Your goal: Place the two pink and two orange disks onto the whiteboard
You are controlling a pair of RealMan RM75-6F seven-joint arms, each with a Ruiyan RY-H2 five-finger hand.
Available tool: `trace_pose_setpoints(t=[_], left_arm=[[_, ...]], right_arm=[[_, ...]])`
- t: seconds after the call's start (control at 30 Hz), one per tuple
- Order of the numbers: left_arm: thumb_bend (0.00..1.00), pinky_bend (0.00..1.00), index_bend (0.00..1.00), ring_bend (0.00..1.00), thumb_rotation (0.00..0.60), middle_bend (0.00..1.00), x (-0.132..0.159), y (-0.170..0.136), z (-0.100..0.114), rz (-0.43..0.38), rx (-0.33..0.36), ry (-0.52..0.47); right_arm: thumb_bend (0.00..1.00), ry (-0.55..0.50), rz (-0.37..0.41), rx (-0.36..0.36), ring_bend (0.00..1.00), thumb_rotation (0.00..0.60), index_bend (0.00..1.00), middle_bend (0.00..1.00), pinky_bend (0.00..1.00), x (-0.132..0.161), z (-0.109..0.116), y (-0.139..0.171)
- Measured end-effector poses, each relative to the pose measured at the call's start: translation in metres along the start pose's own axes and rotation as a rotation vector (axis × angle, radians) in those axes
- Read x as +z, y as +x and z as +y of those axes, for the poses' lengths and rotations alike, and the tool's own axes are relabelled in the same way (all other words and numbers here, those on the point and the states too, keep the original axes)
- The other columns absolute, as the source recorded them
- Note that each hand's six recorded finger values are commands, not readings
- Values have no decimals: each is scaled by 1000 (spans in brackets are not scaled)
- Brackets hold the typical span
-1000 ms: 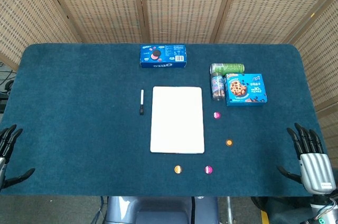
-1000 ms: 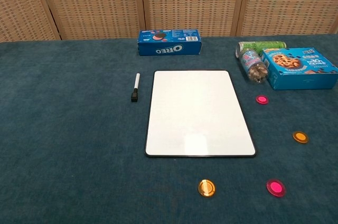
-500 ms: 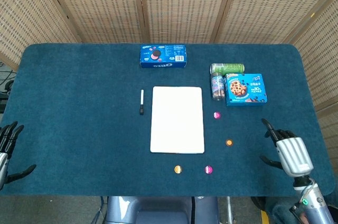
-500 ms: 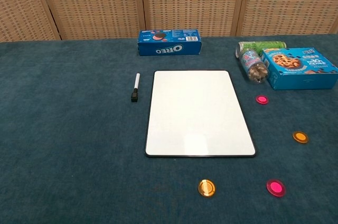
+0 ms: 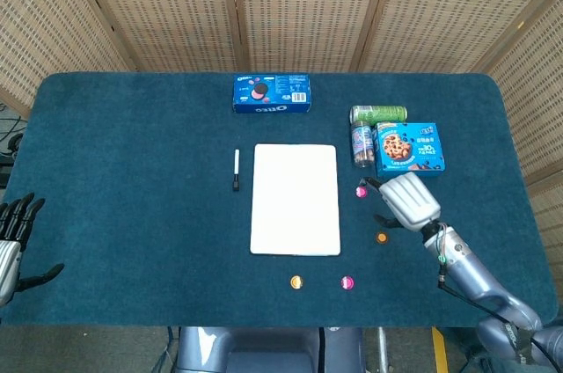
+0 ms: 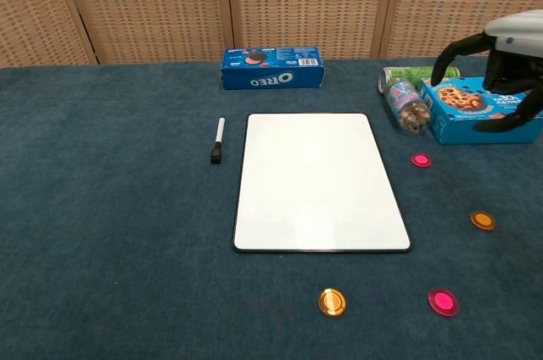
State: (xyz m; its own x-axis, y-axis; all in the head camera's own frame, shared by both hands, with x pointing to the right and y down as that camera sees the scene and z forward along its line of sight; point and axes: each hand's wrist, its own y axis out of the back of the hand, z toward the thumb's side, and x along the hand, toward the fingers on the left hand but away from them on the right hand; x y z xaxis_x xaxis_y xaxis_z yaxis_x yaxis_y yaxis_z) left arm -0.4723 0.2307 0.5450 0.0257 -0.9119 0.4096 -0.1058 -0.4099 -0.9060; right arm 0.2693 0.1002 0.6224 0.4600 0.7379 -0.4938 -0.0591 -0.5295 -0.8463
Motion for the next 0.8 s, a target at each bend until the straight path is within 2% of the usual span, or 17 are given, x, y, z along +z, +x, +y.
trace_pose_setpoints(t=[0.13,0.37,0.67,0.8], left_arm=[[0,0,0,0,600,0,-2,7,-4,16,-14,2],[0,0,0,0,600,0,-3,13,-6,30,-22,9],[0,0,0,0,600,0,-4,13,-7,33,-29,12],[0,0,0,0,600,0,-4,14,-7,33,-34,12]], right_arm=[[387,23,-20,37,1000,600,336,981,1000,4,-8,-28],[387,42,-122,114,1000,600,336,981,1000,2,-29,-71],[363,48,-203,237,1000,600,336,981,1000,12,-62,-92],[363,71,-224,249,1000,600,336,981,1000,15,-70,-94]])
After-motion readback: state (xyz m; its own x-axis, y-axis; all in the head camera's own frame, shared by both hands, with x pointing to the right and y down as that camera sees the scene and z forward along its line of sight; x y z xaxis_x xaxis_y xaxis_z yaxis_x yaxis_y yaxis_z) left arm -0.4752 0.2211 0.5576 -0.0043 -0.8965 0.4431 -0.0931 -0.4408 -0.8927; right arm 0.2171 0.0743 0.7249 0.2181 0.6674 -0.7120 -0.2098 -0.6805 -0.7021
